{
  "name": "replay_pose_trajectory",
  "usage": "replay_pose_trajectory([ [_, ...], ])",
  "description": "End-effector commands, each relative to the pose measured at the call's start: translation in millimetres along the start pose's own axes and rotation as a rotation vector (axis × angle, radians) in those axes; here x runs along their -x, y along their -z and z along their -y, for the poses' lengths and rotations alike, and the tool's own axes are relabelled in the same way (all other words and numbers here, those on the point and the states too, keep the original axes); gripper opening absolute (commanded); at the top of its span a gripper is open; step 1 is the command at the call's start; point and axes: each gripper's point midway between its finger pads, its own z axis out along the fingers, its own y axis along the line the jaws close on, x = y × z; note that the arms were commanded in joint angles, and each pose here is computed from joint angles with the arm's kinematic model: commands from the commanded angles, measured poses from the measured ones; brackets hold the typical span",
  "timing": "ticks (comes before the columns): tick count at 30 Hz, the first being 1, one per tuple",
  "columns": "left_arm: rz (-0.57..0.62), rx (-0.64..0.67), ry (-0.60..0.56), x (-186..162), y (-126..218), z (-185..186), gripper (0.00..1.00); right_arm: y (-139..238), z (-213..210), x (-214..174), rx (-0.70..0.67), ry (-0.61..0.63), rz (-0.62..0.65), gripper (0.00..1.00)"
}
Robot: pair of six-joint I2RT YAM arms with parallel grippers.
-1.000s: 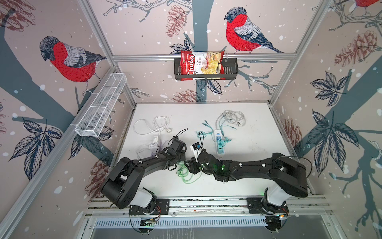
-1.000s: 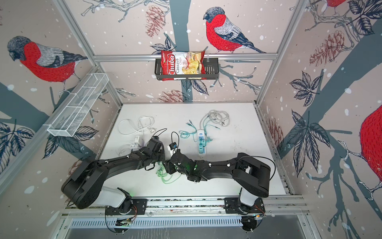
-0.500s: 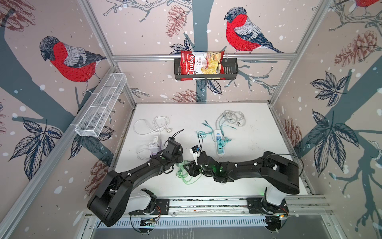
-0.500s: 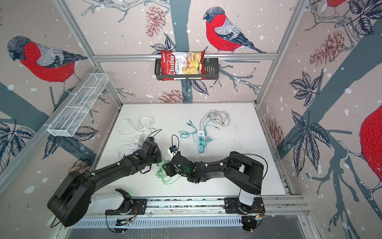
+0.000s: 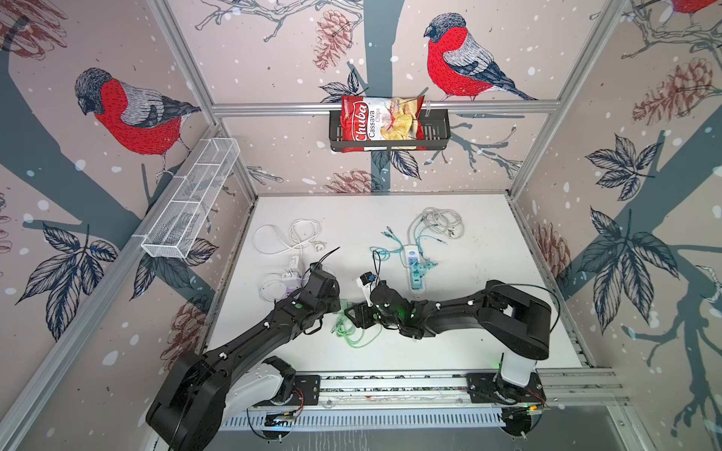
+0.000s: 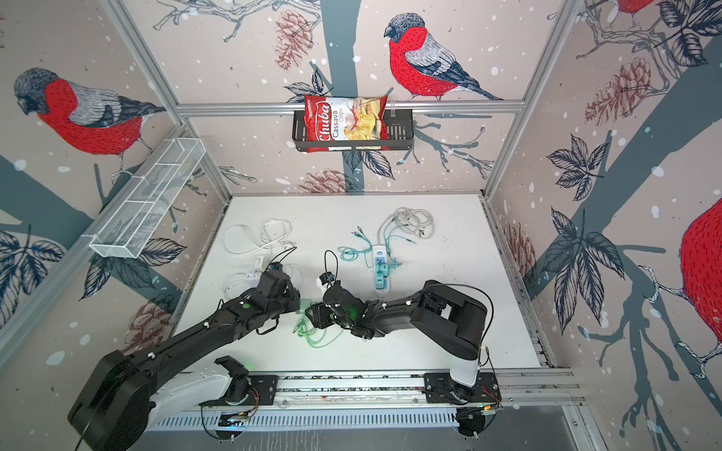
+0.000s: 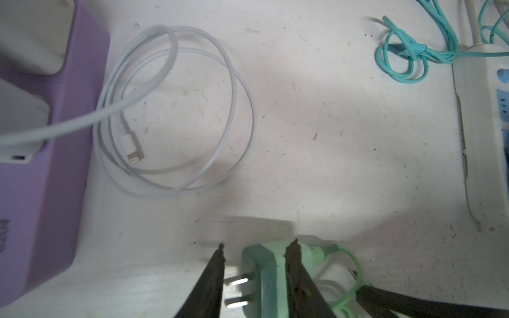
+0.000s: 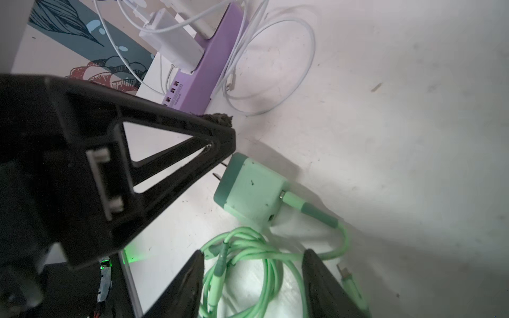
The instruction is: Insert the plug
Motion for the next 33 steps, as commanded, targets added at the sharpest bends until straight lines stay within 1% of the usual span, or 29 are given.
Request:
replay_pose_trajectory([
  [1, -0.004, 0.034, -0.005, -3, -1, -7, 0.42, -2, 1, 3, 0.02, -0.023, -0.008, 0.58],
  [12, -0.06, 0.016, -0.033, -15, -9, -5, 0.45, -8, 24, 22, -0.025, -0.024, -0.01, 0.57],
  [17, -0.092, -0.008, -0.023, -24, -10, -3, 0.45, -1, 31, 35, -0.038, -0.02, 0.006, 0.58],
  [21, -0.121, -0.041, -0.001, -33, -12, 1, 0.45, 12, 40, 45, -0.062, -0.028, 0.027, 0.58],
  [28, -0.151, -0.12, 0.018, -44, -13, 22, 0.43, 34, 53, 52, -0.124, -0.039, 0.041, 0.63],
  [33, -0.187, -0.164, -0.024, -57, -12, 47, 0.42, 43, 54, 49, -0.127, -0.041, 0.031, 0.65],
])
